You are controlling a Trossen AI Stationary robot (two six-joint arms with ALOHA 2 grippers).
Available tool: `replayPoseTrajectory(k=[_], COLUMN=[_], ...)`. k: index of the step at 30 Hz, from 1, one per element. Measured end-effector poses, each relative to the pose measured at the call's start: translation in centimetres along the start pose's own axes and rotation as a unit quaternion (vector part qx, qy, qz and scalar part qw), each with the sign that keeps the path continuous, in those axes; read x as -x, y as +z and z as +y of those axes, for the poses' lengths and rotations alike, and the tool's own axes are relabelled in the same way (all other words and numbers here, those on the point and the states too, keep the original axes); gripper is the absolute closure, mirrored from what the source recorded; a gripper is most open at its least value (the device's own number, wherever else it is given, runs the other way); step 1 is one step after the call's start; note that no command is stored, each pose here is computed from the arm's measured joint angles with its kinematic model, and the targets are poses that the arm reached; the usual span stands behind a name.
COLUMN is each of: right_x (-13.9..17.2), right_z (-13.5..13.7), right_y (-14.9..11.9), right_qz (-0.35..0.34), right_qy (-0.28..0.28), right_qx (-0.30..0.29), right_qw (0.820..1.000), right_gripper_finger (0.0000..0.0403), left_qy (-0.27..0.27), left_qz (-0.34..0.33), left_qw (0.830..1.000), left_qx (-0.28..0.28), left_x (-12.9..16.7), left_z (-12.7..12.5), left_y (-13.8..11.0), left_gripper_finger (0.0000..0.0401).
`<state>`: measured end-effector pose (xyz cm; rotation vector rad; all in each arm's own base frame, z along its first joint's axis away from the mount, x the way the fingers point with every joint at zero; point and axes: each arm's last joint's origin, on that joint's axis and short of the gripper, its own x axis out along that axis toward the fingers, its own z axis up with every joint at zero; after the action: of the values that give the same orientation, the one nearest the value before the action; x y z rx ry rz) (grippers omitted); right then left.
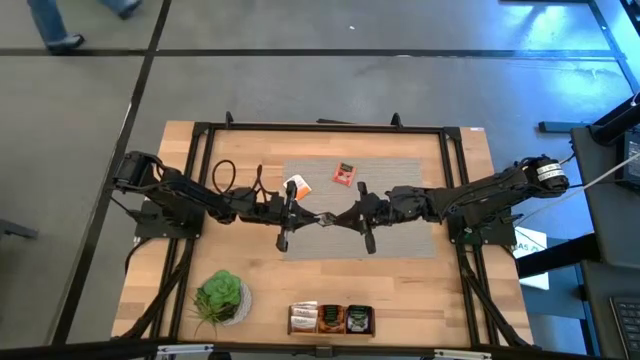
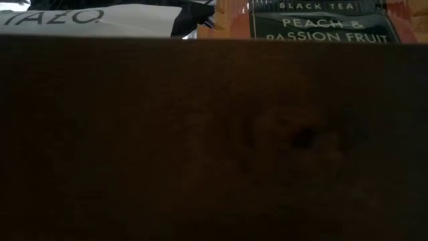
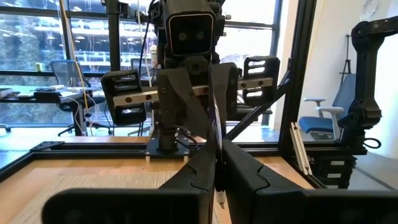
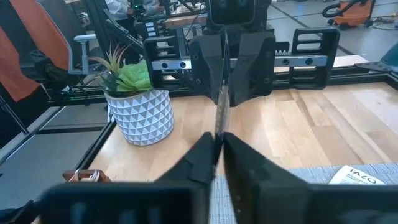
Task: Pick & Place Tea
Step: Put the black tea bag into the right section of the wooden organizer
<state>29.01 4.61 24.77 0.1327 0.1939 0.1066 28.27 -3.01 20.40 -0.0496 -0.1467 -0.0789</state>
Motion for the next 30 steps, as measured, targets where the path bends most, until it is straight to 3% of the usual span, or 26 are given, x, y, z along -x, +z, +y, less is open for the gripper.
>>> replayPoseTrajectory(k=[3, 9, 19, 24, 30], right_x=[0.0, 0.0, 1.7, 3.8, 5.0], right_z=[0.0, 0.0, 0.4, 2.5, 7.0], right_y=[0.0, 0.0, 0.7, 0.8, -0.7], right_qz=[0.0, 0.001, 0.021, 0.064, 0.145], right_qy=[0.0, -0.001, 0.0, 0.04, 0.097], right_qx=[0.0, -0.007, -0.015, -0.064, -0.135], right_qw=[1.0, 1.0, 1.0, 0.995, 0.975], right_gripper_finger=[0.0392, 0.0396, 0.0399, 0.04, 0.0401], left_qy=[0.0, -0.003, -0.043, -0.079, -0.067], left_qz=[0.0, 0.0, 0.015, 0.035, 0.053], left_qw=[1.0, 1.0, 0.999, 0.996, 0.994], left_qx=[0.0, 0.0, 0.026, 0.03, 0.068], left_x=[0.0, 0.0, 0.0, 0.2, 0.2], left_z=[0.0, 0.0, -0.2, -0.5, -0.1], left_y=[0.0, 0.0, -0.2, -0.3, -0.6], left_gripper_finger=[0.0377, 0.0359, 0.0267, 0.0249, 0.0251])
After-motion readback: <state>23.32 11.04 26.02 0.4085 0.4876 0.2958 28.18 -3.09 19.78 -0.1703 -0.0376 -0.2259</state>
